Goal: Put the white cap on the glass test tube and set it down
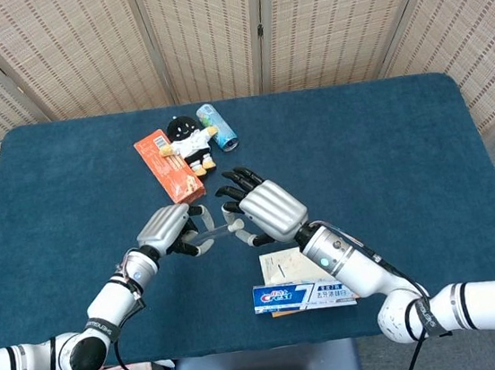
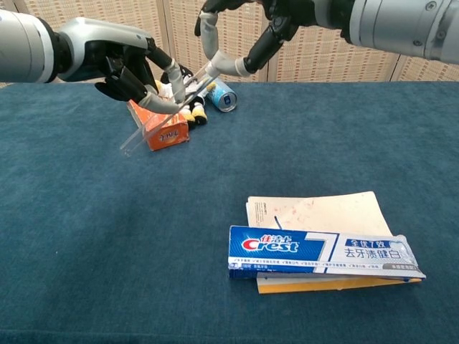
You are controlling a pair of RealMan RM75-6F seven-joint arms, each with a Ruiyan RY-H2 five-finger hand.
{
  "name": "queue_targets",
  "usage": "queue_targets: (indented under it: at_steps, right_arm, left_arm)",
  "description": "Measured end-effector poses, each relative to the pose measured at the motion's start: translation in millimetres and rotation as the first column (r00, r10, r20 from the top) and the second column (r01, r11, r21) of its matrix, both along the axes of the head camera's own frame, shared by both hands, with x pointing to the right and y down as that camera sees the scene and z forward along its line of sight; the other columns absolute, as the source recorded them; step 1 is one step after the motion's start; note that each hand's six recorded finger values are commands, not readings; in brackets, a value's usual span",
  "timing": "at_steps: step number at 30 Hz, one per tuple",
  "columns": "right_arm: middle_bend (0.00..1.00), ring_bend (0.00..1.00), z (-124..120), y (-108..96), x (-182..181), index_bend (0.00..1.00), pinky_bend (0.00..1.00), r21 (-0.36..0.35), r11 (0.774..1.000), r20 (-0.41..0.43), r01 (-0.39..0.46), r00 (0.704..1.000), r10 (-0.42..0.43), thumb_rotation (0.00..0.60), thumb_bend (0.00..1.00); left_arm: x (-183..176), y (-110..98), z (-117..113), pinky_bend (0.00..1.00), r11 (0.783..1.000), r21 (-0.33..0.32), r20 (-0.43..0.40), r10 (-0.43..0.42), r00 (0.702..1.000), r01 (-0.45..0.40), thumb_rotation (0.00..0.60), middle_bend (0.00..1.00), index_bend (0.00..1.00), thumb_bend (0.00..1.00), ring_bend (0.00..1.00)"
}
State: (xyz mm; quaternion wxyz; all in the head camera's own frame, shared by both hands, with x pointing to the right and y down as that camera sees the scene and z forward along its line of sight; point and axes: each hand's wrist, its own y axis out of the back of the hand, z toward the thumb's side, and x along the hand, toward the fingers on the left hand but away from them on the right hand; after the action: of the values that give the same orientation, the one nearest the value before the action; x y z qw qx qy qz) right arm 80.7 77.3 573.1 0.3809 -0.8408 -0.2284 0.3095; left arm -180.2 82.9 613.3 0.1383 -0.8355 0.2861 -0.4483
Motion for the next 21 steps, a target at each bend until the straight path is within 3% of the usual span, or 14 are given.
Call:
queue_targets:
  at_steps: [2, 6, 15, 21]
  right_arm:
    - [0.12, 0.00, 1.1, 1.0, 0.7, 0.16, 0.00, -0.004, 1.000, -0.004, 0.001, 1.000, -0.001, 0.600, 0.13]
    - [0.10, 0.00, 1.7, 1.6, 3.9, 0.07, 0.00, -0.011, 1.000, -0.005, -0.008, 1.000, 0.008, 0.600, 0.09]
    - [0.10, 0.00, -8.5, -8.0, 35.5, 0.05, 0.00, 0.024, 0.997, -0.010, -0.074, 0.997, 0.074, 0.600, 0.09]
    - [0.10, 0.00, -17.1, -16.5, 67.8, 0.05, 0.00, 0.049, 0.989, -0.016, -0.137, 0.990, 0.138, 0.600, 0.09]
  left_arm:
    - [-1.8, 0.5, 1.6, 1.00, 1.000, 0.005, 0.012, 0.006, 1.000, -0.006, 0.600, 1.00, 0.58, 0.34, 1.00]
    - [-5.3, 1.2, 4.7, 1.00, 0.999, 0.023, 0.043, 0.025, 0.999, -0.026, 0.600, 1.00, 0.58, 0.34, 1.00]
    - [-12.8, 0.3, 22.8, 1.00, 0.988, 0.105, 0.186, 0.093, 0.978, -0.113, 0.600, 1.00, 0.58, 0.34, 1.00]
    - [-11.3, 0.6, 44.0, 1.00, 0.971, 0.150, 0.326, 0.131, 0.936, -0.188, 0.600, 1.00, 0.58, 0.34, 1.00]
